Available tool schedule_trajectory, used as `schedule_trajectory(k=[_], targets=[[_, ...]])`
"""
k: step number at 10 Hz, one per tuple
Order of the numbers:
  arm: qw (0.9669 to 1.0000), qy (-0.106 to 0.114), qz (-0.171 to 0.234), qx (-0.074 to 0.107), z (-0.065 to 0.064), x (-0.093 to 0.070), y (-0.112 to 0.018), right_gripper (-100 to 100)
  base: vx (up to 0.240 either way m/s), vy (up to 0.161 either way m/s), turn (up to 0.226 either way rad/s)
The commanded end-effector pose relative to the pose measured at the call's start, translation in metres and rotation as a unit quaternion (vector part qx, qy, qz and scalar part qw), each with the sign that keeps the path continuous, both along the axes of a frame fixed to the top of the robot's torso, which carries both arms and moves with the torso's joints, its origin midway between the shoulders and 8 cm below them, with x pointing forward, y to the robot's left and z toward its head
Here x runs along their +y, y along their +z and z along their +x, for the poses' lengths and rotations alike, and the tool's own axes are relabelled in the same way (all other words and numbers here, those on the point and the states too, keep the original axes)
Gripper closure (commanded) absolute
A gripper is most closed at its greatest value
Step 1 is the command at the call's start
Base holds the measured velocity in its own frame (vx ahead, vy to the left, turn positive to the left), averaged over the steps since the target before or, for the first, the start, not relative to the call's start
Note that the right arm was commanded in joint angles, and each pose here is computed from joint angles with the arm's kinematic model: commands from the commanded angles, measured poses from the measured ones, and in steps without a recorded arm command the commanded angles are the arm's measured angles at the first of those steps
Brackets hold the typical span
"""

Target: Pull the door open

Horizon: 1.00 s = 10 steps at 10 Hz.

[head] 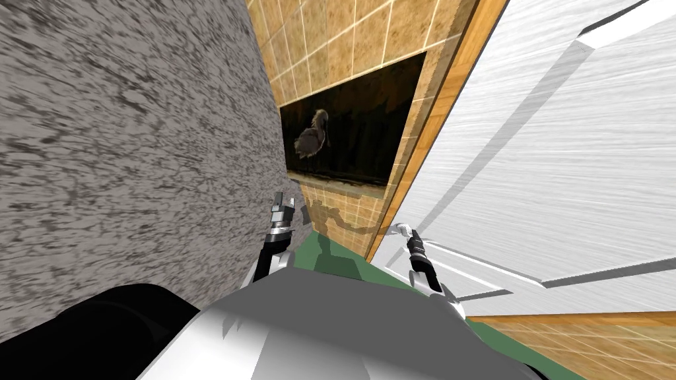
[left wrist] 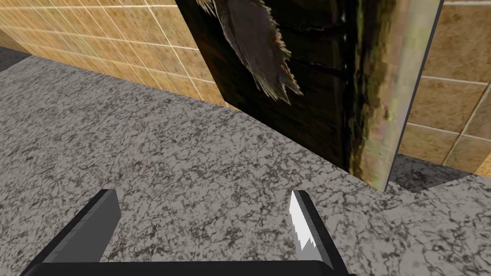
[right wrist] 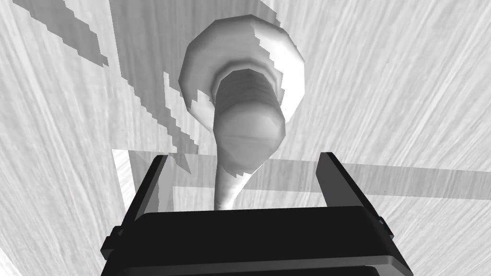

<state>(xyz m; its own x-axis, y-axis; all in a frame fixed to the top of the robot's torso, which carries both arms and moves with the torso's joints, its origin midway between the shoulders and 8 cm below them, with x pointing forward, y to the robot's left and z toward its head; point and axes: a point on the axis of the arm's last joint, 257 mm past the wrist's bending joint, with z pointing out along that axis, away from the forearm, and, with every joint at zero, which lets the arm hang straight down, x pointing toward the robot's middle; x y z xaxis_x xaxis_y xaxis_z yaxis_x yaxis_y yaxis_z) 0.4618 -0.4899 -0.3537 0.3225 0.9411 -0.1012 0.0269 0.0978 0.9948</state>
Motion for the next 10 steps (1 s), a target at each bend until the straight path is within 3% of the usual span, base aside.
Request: schedule_trajectory(k=[1, 2, 7, 10], targets=[[1.0, 0.0, 0.0, 0.0, 0.0, 0.0, 0.0, -100, 0.08, -0.028, 0.046], [1.0, 0.0, 0.0, 0.0, 0.0, 0.0, 0.0, 100, -0.013, 0.003, -0.039], [1.0, 0.0, 0.0, 0.0, 0.0, 0.0, 0.0, 100, -0.014, 0.004, -0.001], [0.9999, 0.014, 0.001, 0.002, -0.002, 0.0036, -0.0015, 100, -0.158, -0.043, 0.11]])
